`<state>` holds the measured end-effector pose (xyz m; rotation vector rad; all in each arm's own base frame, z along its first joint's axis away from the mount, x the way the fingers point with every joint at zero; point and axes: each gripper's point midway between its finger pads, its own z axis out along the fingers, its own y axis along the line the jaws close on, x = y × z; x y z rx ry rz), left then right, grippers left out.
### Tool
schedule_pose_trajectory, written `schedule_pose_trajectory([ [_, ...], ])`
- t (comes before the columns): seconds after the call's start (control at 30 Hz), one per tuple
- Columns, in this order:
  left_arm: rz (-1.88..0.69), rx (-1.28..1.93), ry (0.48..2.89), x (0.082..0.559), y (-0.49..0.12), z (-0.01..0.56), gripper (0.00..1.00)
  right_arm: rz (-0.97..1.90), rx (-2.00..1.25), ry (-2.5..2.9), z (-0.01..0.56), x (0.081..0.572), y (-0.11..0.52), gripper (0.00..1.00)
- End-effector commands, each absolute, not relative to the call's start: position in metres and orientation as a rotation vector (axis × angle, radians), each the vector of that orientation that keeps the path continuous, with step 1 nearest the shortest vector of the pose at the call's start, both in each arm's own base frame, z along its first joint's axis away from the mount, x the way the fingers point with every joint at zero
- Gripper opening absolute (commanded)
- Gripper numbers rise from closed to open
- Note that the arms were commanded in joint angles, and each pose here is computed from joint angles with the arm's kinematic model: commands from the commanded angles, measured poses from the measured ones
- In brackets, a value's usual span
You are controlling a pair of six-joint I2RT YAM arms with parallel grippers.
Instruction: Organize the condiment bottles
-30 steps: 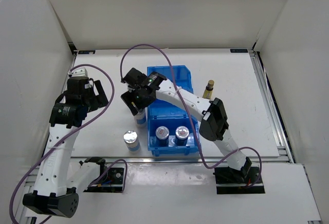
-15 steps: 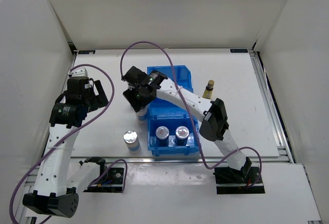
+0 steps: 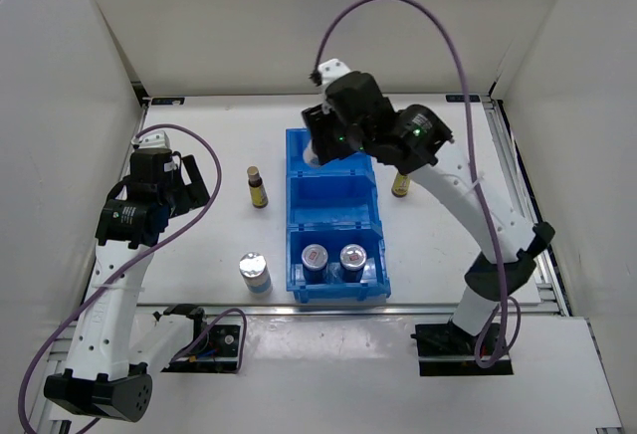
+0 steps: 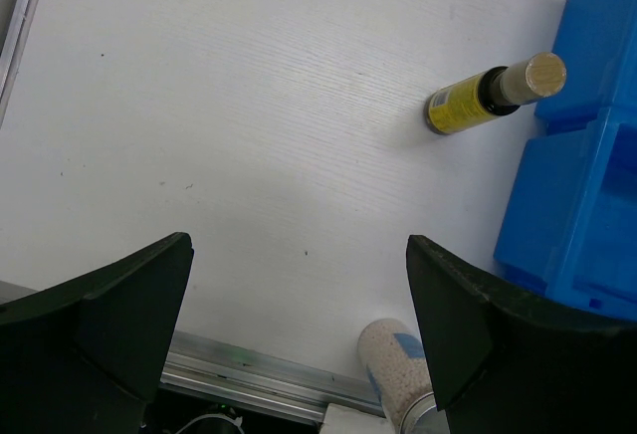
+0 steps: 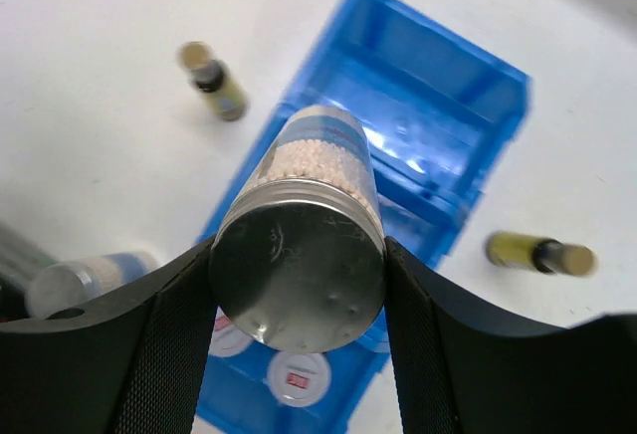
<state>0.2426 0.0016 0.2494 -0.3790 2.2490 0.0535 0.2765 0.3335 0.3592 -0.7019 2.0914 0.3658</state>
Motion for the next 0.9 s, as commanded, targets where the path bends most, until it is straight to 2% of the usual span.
schedule_pose_trajectory([
  [0.0, 0.049, -0.389, 2.229, 0.244, 0.002, 0.252, 1.0, 0.232, -0.585, 2.177, 0.331, 0.308, 0.297, 0.0],
  [0.27, 0.031, -0.395, 2.221, 0.243, 0.0, 0.254, 1.0, 0.25, -0.498, 2.335, 0.273, 0.316, 0.26, 0.0],
  [0.87, -0.052, -0.333, 2.256, 0.244, -0.014, 0.251, 1.0, 0.274, -0.475, 2.51, 0.172, 0.322, 0.261, 0.0],
])
